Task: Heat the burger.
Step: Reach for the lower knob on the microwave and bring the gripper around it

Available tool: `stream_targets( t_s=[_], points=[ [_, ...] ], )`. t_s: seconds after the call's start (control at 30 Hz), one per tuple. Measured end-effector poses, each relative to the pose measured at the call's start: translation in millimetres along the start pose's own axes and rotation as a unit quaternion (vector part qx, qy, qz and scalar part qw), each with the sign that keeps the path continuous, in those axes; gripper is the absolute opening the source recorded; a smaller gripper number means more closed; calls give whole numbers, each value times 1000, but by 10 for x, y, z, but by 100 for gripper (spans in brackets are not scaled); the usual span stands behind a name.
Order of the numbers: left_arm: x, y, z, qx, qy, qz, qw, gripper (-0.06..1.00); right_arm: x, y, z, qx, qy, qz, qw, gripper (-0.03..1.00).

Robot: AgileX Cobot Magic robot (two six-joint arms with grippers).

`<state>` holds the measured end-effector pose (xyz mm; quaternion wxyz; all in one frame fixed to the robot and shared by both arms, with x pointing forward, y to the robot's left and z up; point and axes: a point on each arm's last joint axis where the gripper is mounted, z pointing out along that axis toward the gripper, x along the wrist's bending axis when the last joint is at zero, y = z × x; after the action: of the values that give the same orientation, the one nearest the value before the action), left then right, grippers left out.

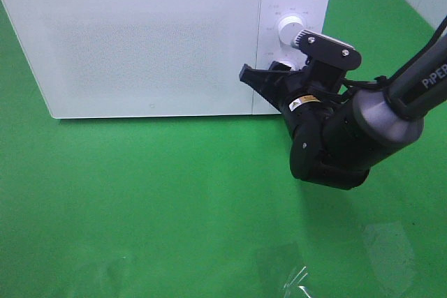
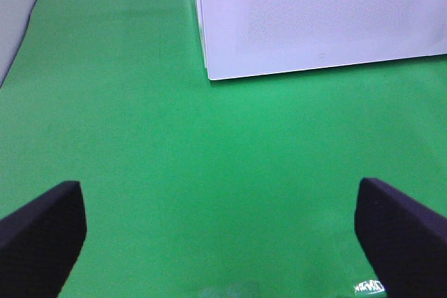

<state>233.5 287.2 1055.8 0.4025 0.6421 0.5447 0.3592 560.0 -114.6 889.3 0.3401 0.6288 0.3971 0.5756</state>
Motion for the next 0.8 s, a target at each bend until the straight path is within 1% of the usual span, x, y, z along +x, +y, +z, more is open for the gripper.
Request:
stream_targets(
  t_s=[0.03,0.07,0.1,0.13,0.17,0.2,0.23,0.27,0.3,0.33,0.37,0.4,0.43,0.47,0.5,0.53,0.57,0.6,0.63,0.67,0.7,0.8],
  points=[
    [0,0,0,0,0,0,1000,99,-8,-6,-5,1,1,71,997,37],
    [0,0,0,0,0,0,1000,99,-11,-6,-6,1,3,105,994,38],
    [0,0,0,0,0,0,1000,99,-11,-6,-6,1,3,105,994,38],
    [0,0,0,0,0,0,1000,99,-13,-9,-9,2,6,164,986,38],
    [0,0,0,0,0,0,1000,99,-13,-9,-9,2,6,164,986,38],
    [0,0,0,0,0,0,1000,99,-18,-5,-8,3,11,225,974,38],
    [0,0,0,0,0,0,1000,99,-21,-2,-5,4,11,262,965,38],
    [0,0,0,0,0,0,1000,99,-21,-2,-5,4,11,262,965,38],
    [0,0,0,0,0,0,1000,99,-19,-6,-4,5,13,334,942,38],
    [0,0,0,0,0,0,1000,99,-19,-6,-4,5,13,334,942,38],
    [0,0,0,0,0,0,1000,99,-19,-6,-4,6,12,396,918,38],
    [0,0,0,0,0,0,1000,99,-19,-6,-4,6,12,396,918,38],
    [0,0,0,0,0,0,1000,99,-19,-6,-4,7,12,449,893,38],
    [0,0,0,0,0,0,1000,99,-19,-6,-4,7,12,475,880,38],
    [0,0,0,0,0,0,1000,99,-19,-6,-4,7,12,475,880,38],
    [0,0,0,0,0,0,1000,99,-17,-6,-5,9,12,518,855,38],
    [0,0,0,0,0,0,1000,99,-17,-6,-5,9,12,518,855,38],
    [0,0,0,0,0,0,1000,99,-18,-8,-6,10,12,551,834,38],
    [0,0,0,0,0,0,1000,99,-15,-8,-6,11,13,562,827,38],
    [0,0,0,0,0,0,1000,99,-15,-8,-6,11,13,562,827,38],
    [0,0,0,0,0,0,1000,99,-15,-12,-6,12,13,575,818,38],
    [0,0,0,0,0,0,1000,99,-15,-11,-6,12,13,580,814,38]
  ],
)
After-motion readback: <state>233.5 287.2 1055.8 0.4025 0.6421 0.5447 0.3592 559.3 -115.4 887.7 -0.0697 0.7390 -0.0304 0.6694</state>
